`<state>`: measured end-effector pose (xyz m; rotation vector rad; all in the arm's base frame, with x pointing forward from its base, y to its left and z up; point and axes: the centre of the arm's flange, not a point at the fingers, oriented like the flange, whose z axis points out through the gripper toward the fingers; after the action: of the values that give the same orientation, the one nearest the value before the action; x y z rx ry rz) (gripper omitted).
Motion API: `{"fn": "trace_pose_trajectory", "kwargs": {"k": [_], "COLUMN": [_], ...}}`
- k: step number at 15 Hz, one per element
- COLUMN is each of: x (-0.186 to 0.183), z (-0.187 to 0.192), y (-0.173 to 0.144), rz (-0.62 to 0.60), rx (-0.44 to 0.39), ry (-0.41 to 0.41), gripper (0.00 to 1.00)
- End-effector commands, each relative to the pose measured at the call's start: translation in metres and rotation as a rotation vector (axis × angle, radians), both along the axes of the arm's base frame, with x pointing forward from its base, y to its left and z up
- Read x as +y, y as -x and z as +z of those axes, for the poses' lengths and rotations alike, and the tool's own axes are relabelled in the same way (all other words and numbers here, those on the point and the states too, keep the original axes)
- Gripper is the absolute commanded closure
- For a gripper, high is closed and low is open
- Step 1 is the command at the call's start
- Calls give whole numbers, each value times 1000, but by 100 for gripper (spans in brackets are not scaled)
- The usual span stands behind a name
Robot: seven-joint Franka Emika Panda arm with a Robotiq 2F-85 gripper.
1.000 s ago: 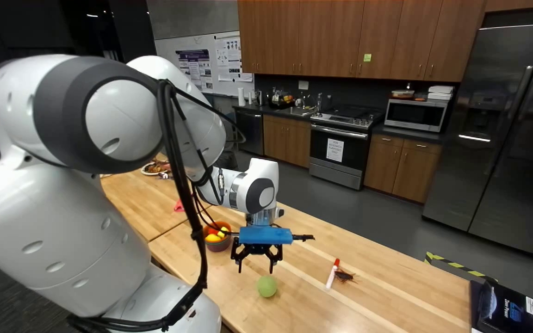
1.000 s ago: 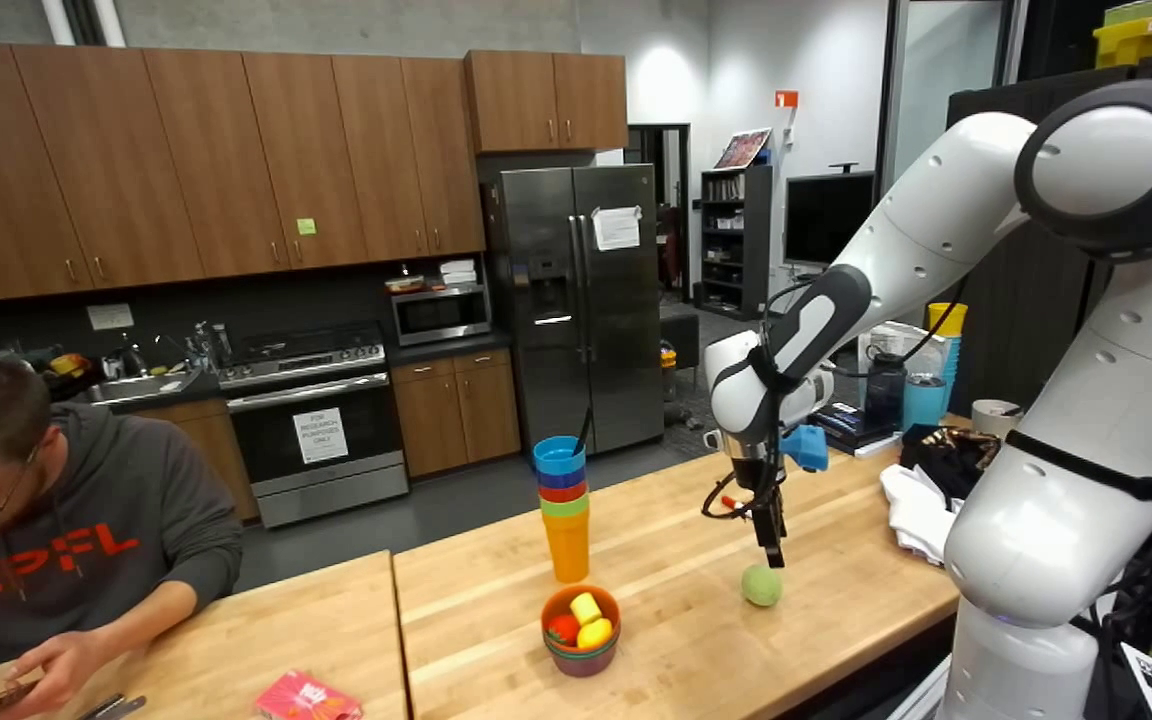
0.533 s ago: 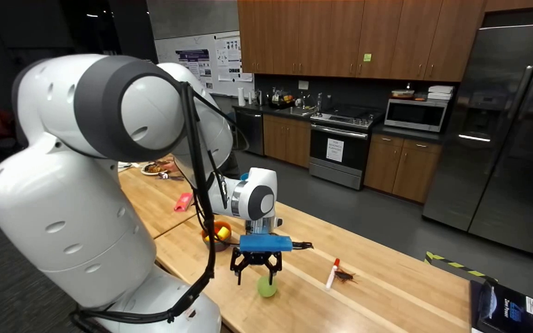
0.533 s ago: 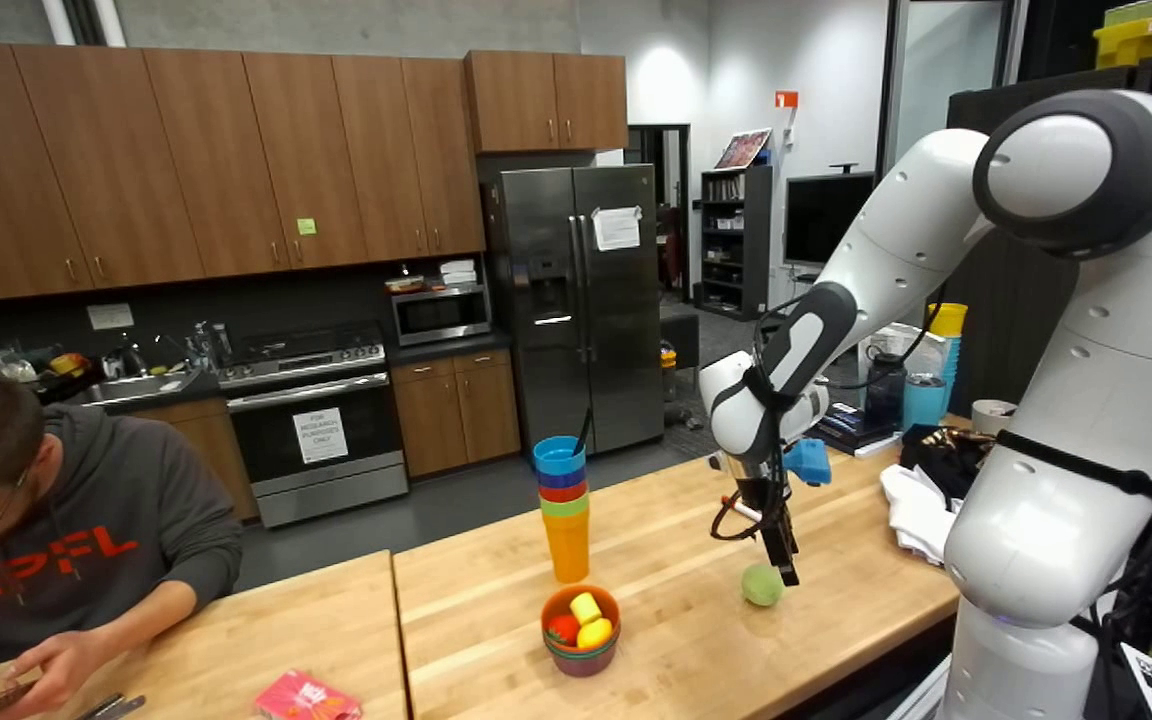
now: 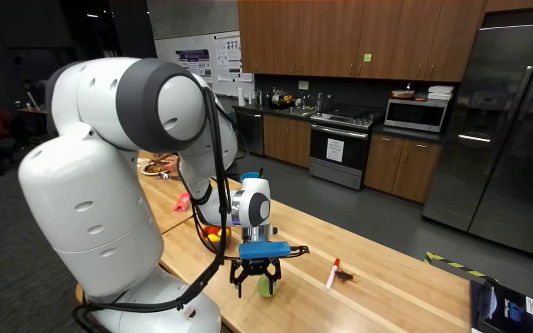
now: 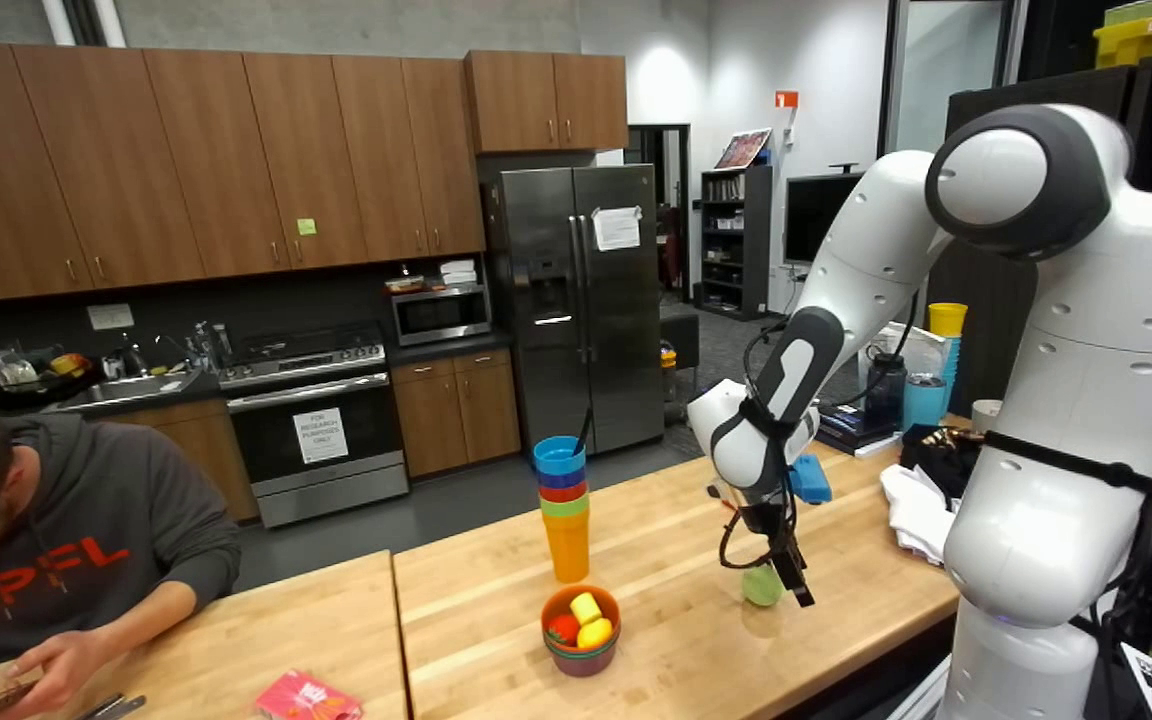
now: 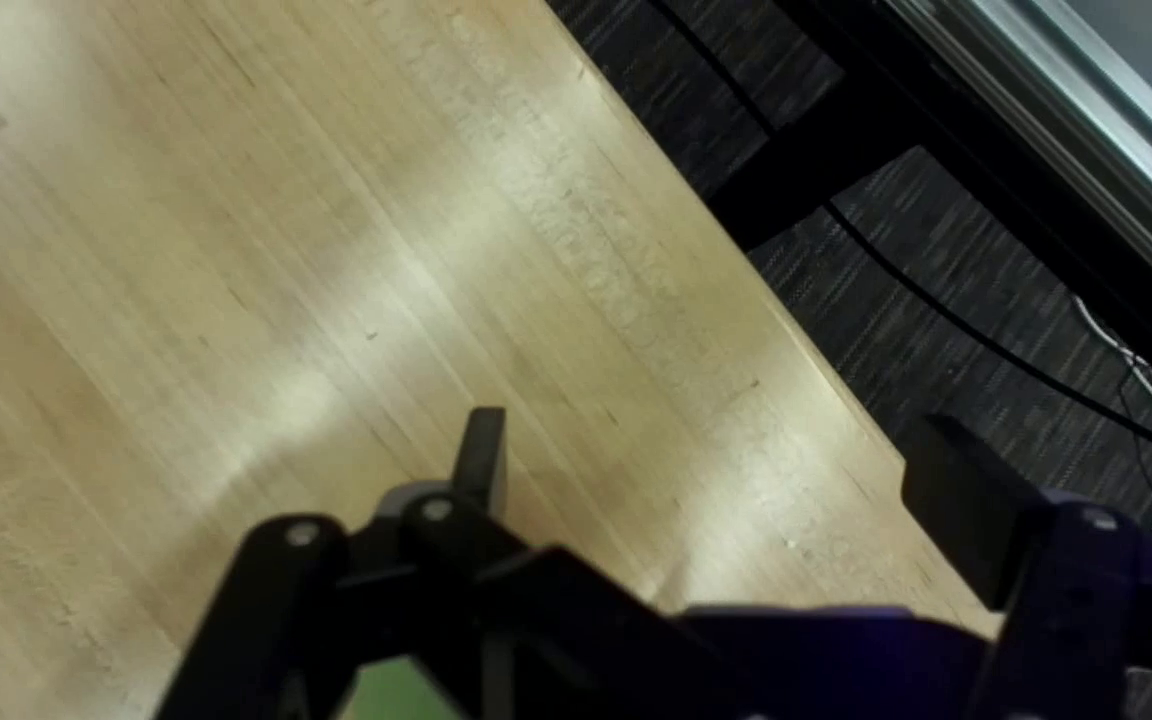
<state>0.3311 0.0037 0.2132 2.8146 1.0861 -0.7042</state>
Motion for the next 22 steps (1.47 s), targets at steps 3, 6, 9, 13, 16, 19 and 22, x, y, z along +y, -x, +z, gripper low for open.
{"fn": "trace_pose_trajectory", "kwargs": {"k": [3,6,9,13,16,19,22], "x": [-10,-15,-23,-45,-52,-49,-47], "z": [-23,-32,-38,-28,0,17,25], "y": [63,63,62,46,36,31,26], "rz": [1,-21,-62,-156,-214,-222,-227], "rx": [33,30,-26,-172,-292,-369,-379], "ry": [48,65,87,102,46,-1,-32], "gripper": [0,19,48,78,99,100,100]}}
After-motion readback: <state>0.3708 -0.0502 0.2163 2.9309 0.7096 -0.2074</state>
